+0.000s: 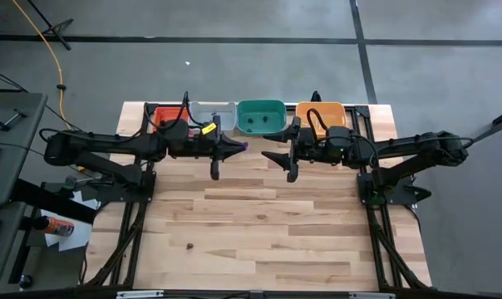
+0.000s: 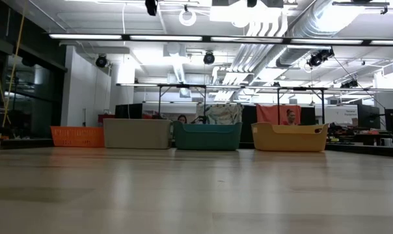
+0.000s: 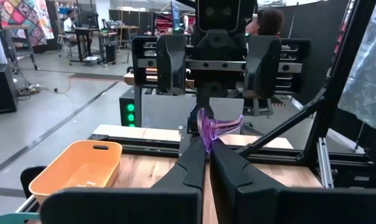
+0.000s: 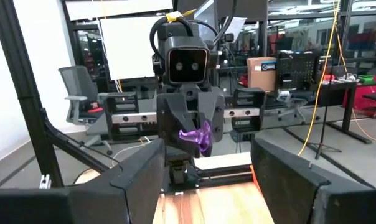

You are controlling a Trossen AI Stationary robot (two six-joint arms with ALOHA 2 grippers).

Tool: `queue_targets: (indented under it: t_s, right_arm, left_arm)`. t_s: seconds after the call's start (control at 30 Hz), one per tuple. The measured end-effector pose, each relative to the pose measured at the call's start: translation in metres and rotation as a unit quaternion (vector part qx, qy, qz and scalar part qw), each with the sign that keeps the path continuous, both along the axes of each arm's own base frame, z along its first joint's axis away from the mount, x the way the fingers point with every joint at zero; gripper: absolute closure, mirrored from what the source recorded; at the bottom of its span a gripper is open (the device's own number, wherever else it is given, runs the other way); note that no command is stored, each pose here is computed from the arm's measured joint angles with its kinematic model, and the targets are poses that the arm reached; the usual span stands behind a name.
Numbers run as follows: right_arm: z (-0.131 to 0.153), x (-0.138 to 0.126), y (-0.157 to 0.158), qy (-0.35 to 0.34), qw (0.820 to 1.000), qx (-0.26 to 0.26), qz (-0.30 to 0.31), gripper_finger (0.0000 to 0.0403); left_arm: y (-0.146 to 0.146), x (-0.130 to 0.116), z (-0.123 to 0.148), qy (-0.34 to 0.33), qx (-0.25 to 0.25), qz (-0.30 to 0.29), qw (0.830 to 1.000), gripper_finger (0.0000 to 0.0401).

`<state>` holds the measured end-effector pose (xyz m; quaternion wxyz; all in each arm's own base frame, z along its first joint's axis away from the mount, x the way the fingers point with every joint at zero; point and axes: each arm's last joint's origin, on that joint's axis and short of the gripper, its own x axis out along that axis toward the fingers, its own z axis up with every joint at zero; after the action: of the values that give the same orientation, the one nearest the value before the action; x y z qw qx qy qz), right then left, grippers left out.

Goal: Sort Halloween decoration
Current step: Put the violet witch hat into the gray bin

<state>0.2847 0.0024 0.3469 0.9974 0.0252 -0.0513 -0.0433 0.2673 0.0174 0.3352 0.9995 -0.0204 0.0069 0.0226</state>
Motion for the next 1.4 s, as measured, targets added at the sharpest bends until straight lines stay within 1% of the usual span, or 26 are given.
queue_targets:
  t_s: [0.27, 0.47, 0.53, 0.6, 0.67, 0.73, 0.8, 0.83, 0.87, 0.93, 1.0, 1.07, 1.17, 1.2, 1.27, 1.4]
  right_arm:
    - [0.000, 0.000, 0.000, 0.000, 1.000, 0.000, 0.000, 0.0169]
    - [-0.001, 0.000, 0.000, 0.006, 1.000, 0.000, 0.000, 0.0171]
    - [-0.002, 0.000, 0.000, 0.012, 1.000, 0.000, 0.000, 0.0182]
    - [-0.004, 0.000, 0.000, 0.022, 1.000, 0.000, 0.000, 0.0207]
    - [-0.007, 0.000, 0.000, 0.037, 0.999, 0.012, -0.001, 0.0251]
    - [-0.012, 0.000, 0.000, 0.062, 0.998, 0.024, -0.008, 0.0311]
    - [-0.019, 0.000, -0.001, 0.094, 0.995, 0.023, -0.018, 0.0373]
    - [-0.021, 0.000, -0.001, 0.108, 0.994, 0.020, -0.020, 0.0387]
    - [-0.024, -0.001, -0.001, 0.121, 0.992, 0.021, -0.020, 0.0388]
    - [-0.028, -0.001, -0.002, 0.141, 0.989, 0.028, -0.022, 0.0377]
    - [-0.031, -0.002, -0.003, 0.158, 0.987, 0.031, -0.026, 0.0375]
    - [-0.034, -0.003, -0.005, 0.172, 0.984, 0.032, -0.030, 0.0383]
    - [-0.036, -0.004, -0.012, 0.184, 0.981, 0.033, -0.042, 0.0399]
    - [-0.037, -0.004, -0.014, 0.186, 0.981, 0.036, -0.047, 0.0399]
    - [-0.037, -0.004, -0.019, 0.188, 0.980, 0.044, -0.055, 0.0395]
    - [-0.037, -0.004, -0.023, 0.184, 0.980, 0.051, -0.063, 0.0392]
  left_arm:
    - [0.000, 0.000, 0.000, 0.000, 0.001, 0.000, 1.000, 0.0401]
    - [0.001, 0.000, 0.000, 0.001, 0.020, 0.001, 1.000, 0.0401]
    - [0.003, 0.000, 0.000, 0.001, 0.026, 0.006, 1.000, 0.0401]
    - [0.008, -0.001, 0.000, 0.002, 0.026, 0.015, 1.000, 0.0401]
    - [0.015, -0.002, 0.000, 0.002, 0.031, 0.027, 0.999, 0.0401]
    - [0.022, -0.003, 0.000, 0.003, 0.038, 0.032, 0.999, 0.0401]
    - [0.031, -0.004, 0.000, 0.006, 0.038, 0.041, 0.998, 0.0401]
    - [0.036, -0.005, -0.001, 0.011, 0.038, 0.048, 0.998, 0.0401]
    - [0.044, -0.007, -0.003, 0.018, 0.036, 0.061, 0.997, 0.0401]
    - [0.064, -0.009, -0.010, 0.044, 0.024, 0.113, 0.992, 0.0401]
    - [0.093, -0.015, -0.022, 0.089, -0.006, 0.171, 0.981, 0.0401]
    - [0.126, -0.025, -0.037, 0.146, -0.047, 0.223, 0.963, 0.0401]
    - [0.171, -0.039, -0.059, 0.218, -0.112, 0.268, 0.932, 0.0401]
    - [0.183, -0.043, -0.068, 0.244, -0.139, 0.280, 0.918, 0.0401]
    - [0.201, -0.050, -0.088, 0.300, -0.191, 0.301, 0.885, 0.0401]
    - [0.218, -0.058, -0.123, 0.398, -0.268, 0.316, 0.818, 0.0401]
